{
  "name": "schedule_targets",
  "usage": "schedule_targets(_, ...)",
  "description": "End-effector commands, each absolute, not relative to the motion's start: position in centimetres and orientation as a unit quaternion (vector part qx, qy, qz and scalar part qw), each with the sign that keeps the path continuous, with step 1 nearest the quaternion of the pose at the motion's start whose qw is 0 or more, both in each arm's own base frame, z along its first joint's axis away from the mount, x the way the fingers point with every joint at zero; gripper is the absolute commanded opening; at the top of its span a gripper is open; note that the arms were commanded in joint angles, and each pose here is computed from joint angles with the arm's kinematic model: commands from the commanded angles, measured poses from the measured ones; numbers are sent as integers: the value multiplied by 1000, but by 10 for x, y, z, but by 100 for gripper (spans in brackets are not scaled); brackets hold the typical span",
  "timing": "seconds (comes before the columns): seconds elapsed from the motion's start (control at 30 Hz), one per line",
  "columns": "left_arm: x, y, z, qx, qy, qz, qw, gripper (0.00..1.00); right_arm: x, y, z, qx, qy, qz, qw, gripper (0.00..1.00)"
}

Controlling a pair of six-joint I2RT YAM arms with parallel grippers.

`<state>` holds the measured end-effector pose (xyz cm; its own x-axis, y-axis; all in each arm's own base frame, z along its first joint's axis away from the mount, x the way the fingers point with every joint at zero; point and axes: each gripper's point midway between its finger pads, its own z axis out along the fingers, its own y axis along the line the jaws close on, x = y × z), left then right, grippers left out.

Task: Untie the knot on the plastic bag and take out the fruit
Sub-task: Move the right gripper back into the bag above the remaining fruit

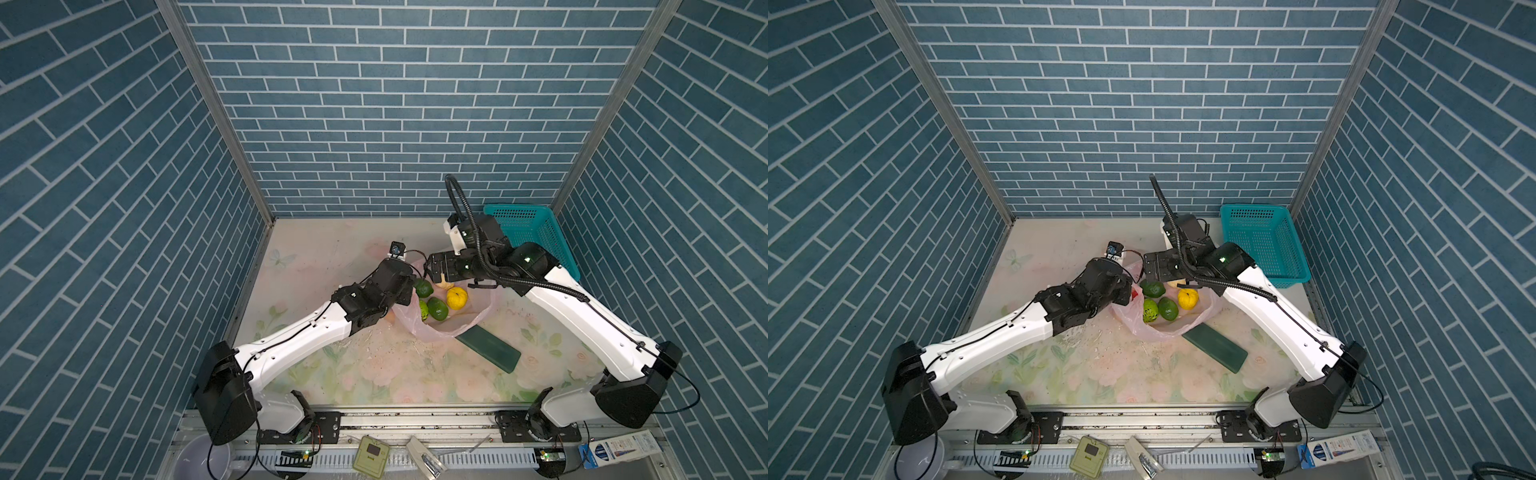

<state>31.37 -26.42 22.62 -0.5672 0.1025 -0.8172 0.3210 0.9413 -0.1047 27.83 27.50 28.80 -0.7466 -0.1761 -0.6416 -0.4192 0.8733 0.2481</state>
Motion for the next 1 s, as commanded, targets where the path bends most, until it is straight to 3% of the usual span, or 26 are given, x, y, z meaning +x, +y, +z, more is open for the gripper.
schedule_targets(0.0, 312, -258, 231, 112, 874, -120, 457, 0, 274, 266, 264, -149, 925, 157, 312, 98)
schedule_targets(0.5, 314, -254, 241, 105, 871, -116, 465, 0, 253, 257, 169, -170, 936, 146, 271, 85)
schedule_targets(0.97, 300, -230, 240, 103, 880, -89, 456, 0, 243, 294, 96, -159, 945, 182, 222, 79)
